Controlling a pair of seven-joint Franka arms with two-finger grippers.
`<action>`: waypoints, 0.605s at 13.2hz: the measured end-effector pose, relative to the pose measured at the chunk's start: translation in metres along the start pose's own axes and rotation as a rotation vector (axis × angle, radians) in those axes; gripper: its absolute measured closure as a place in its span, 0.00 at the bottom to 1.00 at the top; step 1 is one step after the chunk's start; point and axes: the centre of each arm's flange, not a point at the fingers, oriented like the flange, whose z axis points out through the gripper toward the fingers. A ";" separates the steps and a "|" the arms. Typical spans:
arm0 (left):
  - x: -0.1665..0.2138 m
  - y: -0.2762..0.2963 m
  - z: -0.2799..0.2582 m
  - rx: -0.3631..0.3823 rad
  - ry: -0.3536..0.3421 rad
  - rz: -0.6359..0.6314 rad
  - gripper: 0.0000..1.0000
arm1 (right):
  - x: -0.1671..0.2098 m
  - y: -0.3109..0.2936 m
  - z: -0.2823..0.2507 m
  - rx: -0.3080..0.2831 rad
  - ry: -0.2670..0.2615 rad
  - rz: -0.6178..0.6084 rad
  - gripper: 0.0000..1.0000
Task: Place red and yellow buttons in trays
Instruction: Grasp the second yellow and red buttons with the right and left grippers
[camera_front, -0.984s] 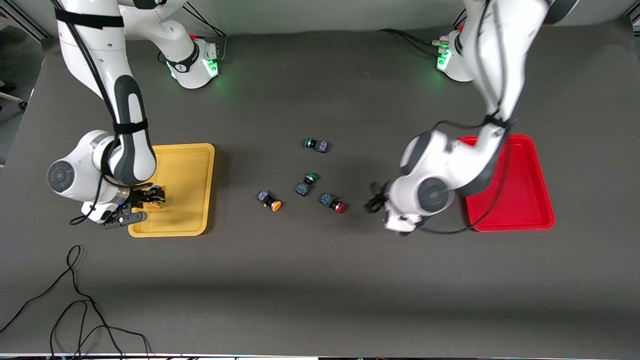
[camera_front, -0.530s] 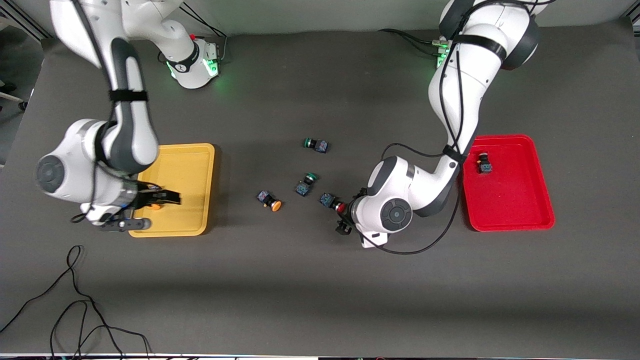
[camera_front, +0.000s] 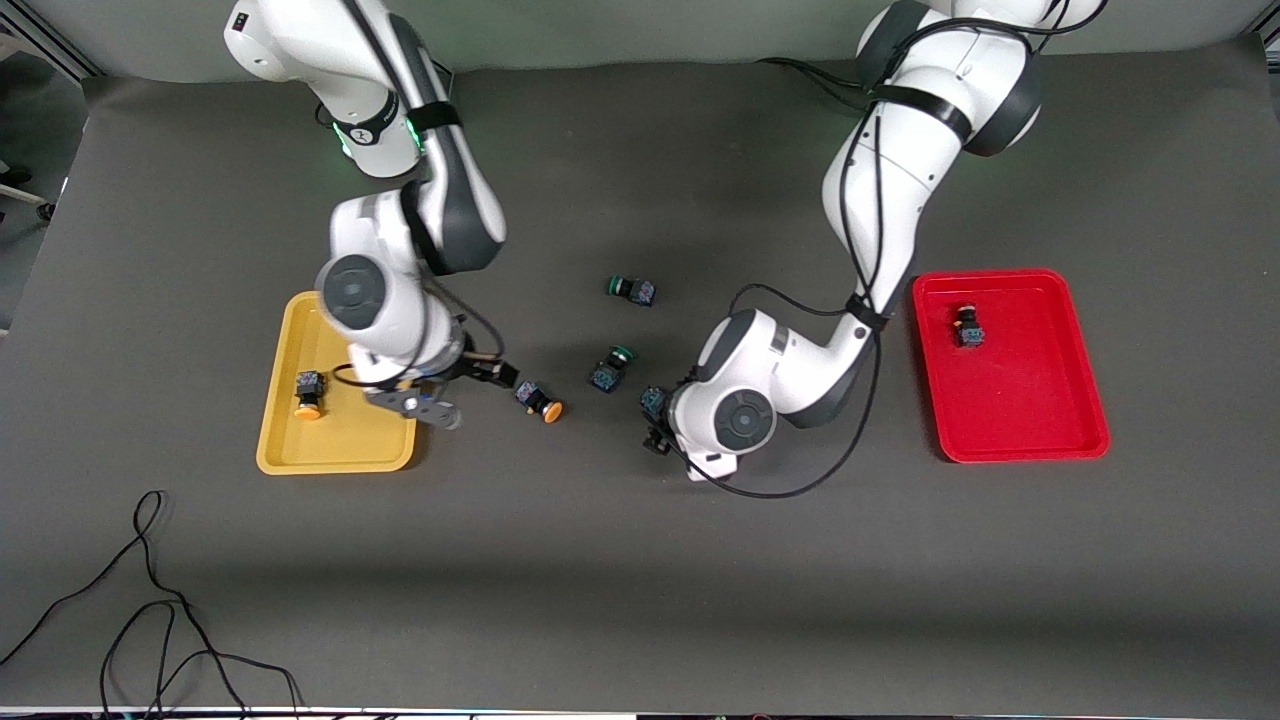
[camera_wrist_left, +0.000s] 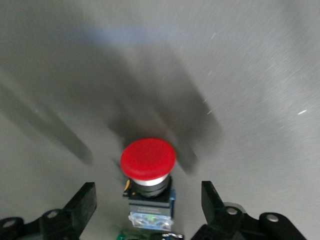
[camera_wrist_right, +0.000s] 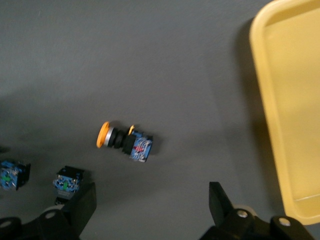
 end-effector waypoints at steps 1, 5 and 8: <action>-0.002 -0.001 0.004 0.006 0.012 0.009 0.18 | -0.004 -0.005 0.006 -0.007 -0.002 -0.070 0.00; 0.003 -0.001 0.002 0.002 0.026 0.011 0.56 | -0.001 -0.003 0.008 -0.010 -0.004 -0.452 0.00; 0.037 -0.012 -0.035 0.080 0.015 0.054 0.56 | 0.002 -0.004 0.005 -0.007 0.026 -0.768 0.00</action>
